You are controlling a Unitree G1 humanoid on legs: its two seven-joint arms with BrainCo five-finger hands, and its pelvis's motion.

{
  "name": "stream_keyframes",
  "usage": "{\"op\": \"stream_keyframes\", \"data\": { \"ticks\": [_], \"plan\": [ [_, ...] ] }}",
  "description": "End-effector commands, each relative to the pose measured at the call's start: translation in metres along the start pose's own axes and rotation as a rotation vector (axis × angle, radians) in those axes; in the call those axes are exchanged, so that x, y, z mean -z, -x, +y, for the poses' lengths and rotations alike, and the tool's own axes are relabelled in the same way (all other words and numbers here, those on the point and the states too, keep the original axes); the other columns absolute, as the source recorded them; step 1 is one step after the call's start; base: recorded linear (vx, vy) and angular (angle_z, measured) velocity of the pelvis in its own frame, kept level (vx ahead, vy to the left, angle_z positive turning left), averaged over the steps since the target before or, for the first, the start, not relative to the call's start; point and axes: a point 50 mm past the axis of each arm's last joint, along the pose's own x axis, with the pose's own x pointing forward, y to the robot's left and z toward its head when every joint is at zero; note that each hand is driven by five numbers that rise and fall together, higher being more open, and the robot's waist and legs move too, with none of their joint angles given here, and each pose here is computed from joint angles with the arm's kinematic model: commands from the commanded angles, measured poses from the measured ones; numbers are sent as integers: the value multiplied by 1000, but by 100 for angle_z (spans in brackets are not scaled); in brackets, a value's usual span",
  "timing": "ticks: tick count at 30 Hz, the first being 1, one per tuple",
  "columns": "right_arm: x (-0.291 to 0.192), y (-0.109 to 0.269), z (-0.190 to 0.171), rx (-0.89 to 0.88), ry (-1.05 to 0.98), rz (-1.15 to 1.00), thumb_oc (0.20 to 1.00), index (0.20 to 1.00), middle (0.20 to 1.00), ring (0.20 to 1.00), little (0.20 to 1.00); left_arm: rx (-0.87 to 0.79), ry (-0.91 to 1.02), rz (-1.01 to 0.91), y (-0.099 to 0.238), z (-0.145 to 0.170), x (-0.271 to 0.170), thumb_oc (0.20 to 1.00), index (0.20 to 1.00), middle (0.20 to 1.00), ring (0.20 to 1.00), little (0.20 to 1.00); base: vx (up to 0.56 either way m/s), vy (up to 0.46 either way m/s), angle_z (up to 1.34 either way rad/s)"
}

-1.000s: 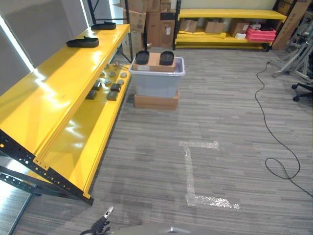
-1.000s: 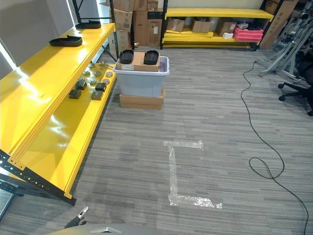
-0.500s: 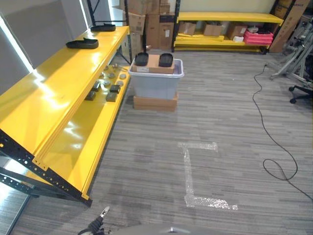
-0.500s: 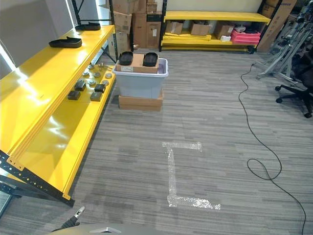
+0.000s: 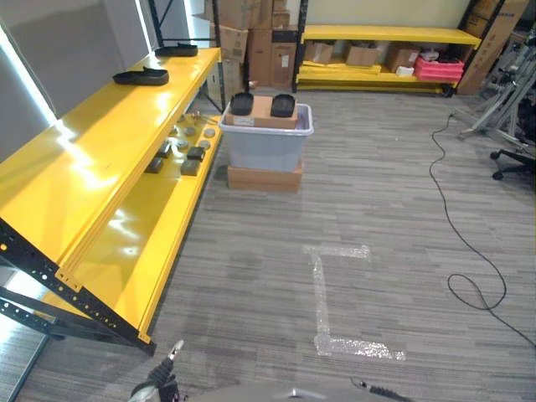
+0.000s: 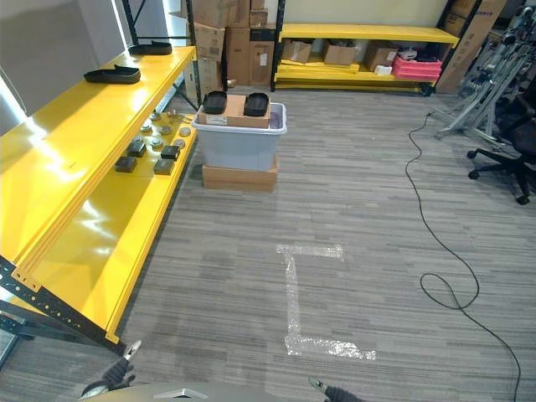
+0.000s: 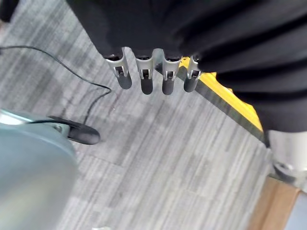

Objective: Move parts from the plastic box to the shelf.

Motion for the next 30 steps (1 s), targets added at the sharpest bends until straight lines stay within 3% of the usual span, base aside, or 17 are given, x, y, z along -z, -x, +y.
{"op": "stream_keyframes", "data": {
  "ticks": [1,17,30],
  "plan": [
    [-16,-1,-7,24,-46,-51,1000,1000,1000,1000,1000,16,90,-104,-6,-5,-32,1000,1000,1000,1000,1000,27,68,-2],
    [-36,1,14,-63,-65,-126,1000,1000,1000,1000,1000,1,131,-79,-4,0,-28,1000,1000,1000,1000,1000,45,103,-13],
    [-19,0,4,-78,-73,-63,1000,1000,1000,1000,1000,30,108,-72,-4,5,-24,1000,1000,1000,1000,1000,441,-189,8]
  ]
}}
